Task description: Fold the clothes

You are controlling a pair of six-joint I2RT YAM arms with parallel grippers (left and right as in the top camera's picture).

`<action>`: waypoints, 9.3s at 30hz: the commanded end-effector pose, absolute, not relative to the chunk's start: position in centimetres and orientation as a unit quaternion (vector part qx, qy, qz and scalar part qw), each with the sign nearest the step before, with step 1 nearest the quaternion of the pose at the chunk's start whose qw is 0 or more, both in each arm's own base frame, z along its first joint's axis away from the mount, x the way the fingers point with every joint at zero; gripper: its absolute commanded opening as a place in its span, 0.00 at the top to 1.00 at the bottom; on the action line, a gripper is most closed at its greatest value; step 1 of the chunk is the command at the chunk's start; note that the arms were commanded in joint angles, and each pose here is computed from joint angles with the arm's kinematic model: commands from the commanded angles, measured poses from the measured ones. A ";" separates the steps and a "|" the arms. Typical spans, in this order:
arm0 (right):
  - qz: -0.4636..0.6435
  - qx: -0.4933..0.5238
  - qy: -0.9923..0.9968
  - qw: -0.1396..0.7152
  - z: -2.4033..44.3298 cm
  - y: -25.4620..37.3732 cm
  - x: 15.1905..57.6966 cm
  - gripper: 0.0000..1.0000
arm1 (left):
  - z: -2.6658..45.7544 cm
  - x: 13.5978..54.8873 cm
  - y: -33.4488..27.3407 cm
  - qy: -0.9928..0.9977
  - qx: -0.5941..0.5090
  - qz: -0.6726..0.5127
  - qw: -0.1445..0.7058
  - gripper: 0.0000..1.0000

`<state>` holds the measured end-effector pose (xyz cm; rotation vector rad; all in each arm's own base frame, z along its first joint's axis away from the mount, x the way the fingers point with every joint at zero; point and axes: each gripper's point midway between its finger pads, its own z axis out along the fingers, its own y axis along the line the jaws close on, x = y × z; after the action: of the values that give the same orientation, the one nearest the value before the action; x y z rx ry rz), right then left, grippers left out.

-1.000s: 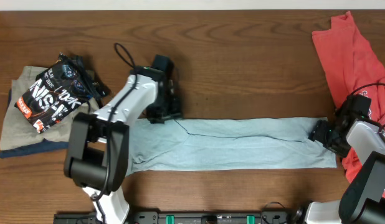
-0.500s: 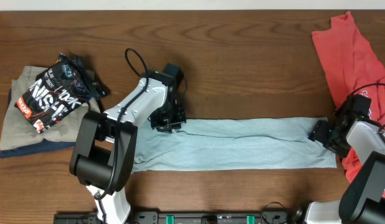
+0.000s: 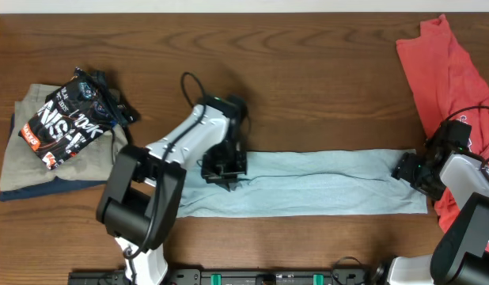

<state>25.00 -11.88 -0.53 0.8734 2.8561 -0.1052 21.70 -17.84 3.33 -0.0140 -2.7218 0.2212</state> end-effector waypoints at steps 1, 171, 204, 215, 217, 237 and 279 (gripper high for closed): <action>-0.042 0.294 0.954 0.036 -2.3 -11.6 22.8 0.26 | 2.8 21.5 -18.0 -0.976 -0.026 0.073 0.202 0.69; 0.022 0.010 0.991 0.135 11.4 8.5 25.8 0.40 | -2.6 22.0 -4.0 -0.988 0.100 0.021 0.116 0.80; -0.014 0.116 0.986 0.119 10.8 1.3 26.6 0.32 | 12.7 24.0 -20.2 -0.996 -0.030 0.061 -0.060 0.94; -0.013 0.116 0.986 0.116 10.8 1.3 26.4 0.31 | 9.6 19.1 -29.8 -0.981 -0.126 0.148 0.007 0.69; -0.013 0.116 0.986 0.116 10.8 1.3 26.4 0.30 | 10.5 19.7 -29.4 -0.978 -0.141 0.154 -0.004 0.66; -0.016 0.116 0.988 0.104 10.7 1.3 25.8 0.29 | 8.4 27.3 -15.3 -0.989 -0.019 0.141 0.032 0.17; -0.020 0.103 0.990 0.098 10.6 1.2 25.5 0.28 | 6.8 33.2 -4.8 -0.998 0.028 -0.062 -0.007 0.94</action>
<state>25.29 1.72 10.50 0.2967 2.9333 -0.0419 29.90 -9.99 2.66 -0.0818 -2.9598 0.1308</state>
